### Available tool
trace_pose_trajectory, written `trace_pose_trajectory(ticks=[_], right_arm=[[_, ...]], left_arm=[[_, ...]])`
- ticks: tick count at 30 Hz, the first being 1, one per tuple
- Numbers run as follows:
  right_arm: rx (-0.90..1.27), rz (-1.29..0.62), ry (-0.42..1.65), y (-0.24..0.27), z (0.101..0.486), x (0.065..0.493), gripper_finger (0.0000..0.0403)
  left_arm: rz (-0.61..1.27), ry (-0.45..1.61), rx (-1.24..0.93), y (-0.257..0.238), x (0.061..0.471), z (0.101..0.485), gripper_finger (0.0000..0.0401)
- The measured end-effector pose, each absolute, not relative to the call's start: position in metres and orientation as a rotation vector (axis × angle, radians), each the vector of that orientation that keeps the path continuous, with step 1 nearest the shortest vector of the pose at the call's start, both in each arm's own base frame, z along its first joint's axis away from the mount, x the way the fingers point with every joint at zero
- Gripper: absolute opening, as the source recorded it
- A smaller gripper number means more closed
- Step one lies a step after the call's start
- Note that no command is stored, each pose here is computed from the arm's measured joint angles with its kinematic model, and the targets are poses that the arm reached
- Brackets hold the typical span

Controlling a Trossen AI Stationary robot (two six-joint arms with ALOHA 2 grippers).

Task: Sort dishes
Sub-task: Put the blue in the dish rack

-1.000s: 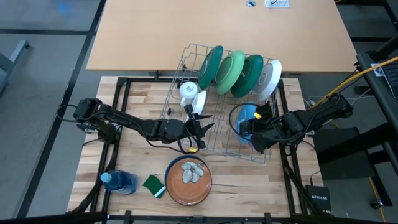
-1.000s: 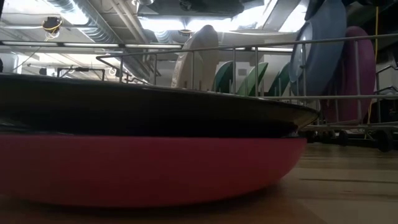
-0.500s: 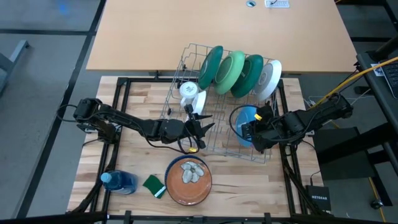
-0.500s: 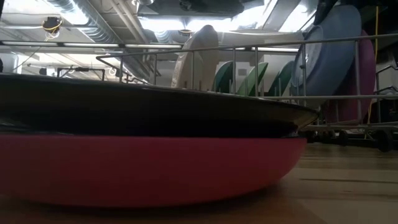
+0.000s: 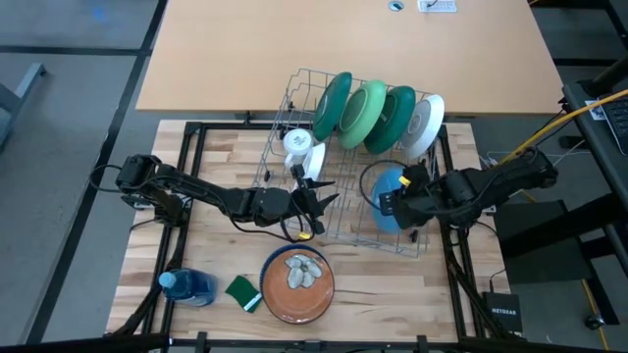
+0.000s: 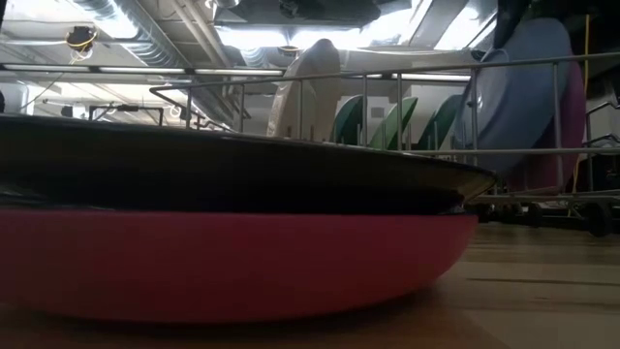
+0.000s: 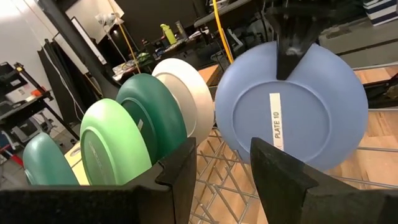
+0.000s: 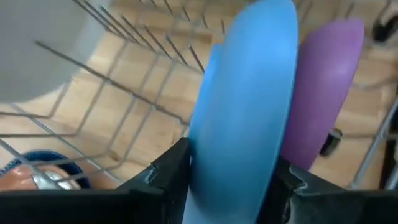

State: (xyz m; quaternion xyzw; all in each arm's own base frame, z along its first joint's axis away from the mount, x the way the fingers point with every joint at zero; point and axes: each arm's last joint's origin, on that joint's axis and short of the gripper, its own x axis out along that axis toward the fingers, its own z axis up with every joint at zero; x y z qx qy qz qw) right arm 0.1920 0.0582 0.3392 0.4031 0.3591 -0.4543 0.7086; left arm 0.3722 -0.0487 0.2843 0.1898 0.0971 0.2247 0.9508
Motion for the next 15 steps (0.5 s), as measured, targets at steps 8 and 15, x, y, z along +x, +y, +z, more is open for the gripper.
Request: trace_pose_trajectory(ticks=[8, 15], right_arm=[[0.891, -0.939, 0.874, 0.046, 0.339, 0.201, 0.0141], [0.888, -0.969, 0.881, 0.028, 0.339, 0.204, 0.0141]], left_arm=[[0.456, 0.199, 0.385, -0.049, 0.372, 0.284, 0.0141], [0.453, 0.22, 0.394, -0.049, 0.372, 0.282, 0.0141]])
